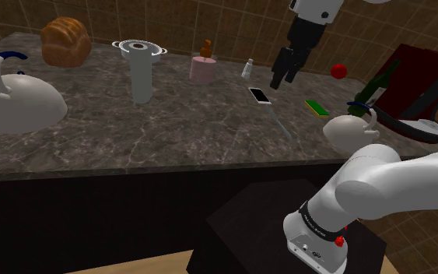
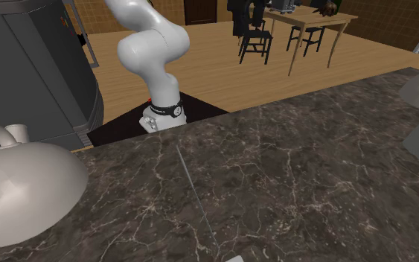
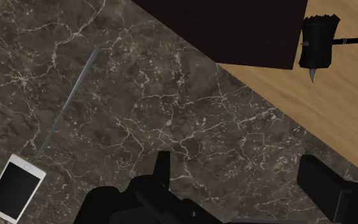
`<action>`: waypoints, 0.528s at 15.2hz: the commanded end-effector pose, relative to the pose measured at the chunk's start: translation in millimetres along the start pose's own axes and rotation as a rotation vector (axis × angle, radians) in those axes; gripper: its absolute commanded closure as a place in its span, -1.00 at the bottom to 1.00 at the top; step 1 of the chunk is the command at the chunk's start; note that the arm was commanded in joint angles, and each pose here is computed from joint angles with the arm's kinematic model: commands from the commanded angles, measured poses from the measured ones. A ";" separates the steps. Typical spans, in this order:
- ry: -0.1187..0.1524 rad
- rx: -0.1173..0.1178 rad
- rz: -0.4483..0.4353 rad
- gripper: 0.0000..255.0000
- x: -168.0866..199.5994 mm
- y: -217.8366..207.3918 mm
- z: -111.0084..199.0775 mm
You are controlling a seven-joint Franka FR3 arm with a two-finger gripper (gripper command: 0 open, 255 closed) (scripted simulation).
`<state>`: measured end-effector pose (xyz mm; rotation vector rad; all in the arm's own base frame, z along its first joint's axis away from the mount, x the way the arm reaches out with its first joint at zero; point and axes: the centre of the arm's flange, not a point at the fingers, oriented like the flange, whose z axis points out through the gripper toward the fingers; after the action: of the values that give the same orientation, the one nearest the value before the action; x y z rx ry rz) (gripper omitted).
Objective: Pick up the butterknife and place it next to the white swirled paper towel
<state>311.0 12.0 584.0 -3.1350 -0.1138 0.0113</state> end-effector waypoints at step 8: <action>-0.012 0.005 0.172 -1.00 20.4 71.6 56.3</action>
<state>333.4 -50.0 536.7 -3.1315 0.1157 0.0298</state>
